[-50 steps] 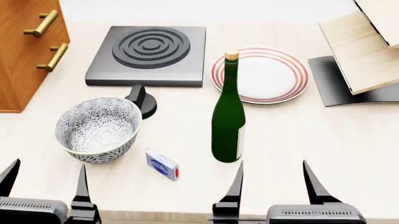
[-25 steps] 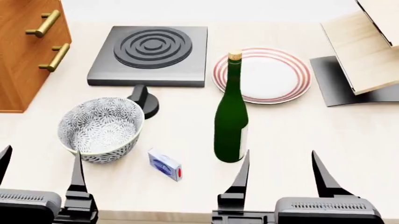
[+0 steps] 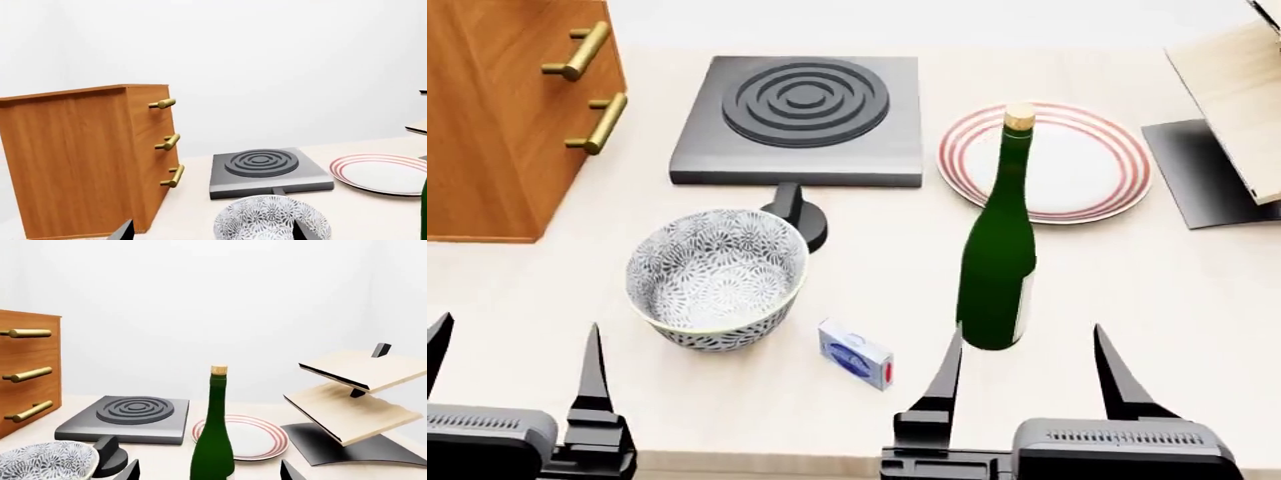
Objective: Put the bowl on the top of the cabinet.
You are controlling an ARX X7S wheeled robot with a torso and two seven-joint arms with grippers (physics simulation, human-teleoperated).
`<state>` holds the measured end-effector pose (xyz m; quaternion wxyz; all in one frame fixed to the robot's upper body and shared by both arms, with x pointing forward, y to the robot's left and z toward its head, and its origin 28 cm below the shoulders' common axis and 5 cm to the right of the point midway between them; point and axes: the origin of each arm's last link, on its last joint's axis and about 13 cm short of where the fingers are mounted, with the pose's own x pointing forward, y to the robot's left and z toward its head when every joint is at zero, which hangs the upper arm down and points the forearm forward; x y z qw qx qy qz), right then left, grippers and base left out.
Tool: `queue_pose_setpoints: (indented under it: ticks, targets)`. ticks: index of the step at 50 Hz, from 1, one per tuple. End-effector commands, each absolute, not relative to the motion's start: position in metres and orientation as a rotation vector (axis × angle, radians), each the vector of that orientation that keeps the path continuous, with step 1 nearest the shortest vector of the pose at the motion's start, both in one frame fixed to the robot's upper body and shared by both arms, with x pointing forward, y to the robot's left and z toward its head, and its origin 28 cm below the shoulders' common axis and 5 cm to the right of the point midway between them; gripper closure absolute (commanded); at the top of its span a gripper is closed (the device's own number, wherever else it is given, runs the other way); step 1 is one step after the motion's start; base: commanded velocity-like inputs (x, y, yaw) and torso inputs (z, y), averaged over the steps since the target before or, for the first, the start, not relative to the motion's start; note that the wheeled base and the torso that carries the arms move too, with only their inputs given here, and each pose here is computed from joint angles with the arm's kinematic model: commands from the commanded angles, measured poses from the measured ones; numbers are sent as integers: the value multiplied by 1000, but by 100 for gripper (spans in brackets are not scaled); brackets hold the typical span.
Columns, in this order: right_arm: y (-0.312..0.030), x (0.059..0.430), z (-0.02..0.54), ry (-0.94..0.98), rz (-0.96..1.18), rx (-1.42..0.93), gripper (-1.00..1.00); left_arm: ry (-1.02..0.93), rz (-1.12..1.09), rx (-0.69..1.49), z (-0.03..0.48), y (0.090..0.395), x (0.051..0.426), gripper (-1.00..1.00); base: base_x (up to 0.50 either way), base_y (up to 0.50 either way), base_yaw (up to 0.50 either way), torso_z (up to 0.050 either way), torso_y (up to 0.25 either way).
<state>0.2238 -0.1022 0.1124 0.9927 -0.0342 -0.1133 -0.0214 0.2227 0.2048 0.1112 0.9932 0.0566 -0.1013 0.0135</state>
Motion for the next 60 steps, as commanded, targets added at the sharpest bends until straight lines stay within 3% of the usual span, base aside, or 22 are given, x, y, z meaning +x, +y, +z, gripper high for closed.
queue_pose_setpoints:
  ticks: [1, 37, 45, 60]
  targets:
    - [-101, 224, 111, -222, -41, -67, -100, -205, 31, 115, 111, 206, 222, -100, 0, 500, 0, 0, 0]
    - [-100, 224, 111, -224, -42, -70, -100, -205, 37, 114, 112, 207, 222, -100, 0, 151, 0, 0, 0]
    - [-99, 223, 112, -229, -42, -64, -100, -204, 38, 111, 111, 207, 222, -100, 0, 441, 0, 0, 0]
    - [-100, 224, 109, -230, -32, -48, -100, -199, 39, 113, 109, 207, 223, -100, 0, 11, 0, 0, 0]
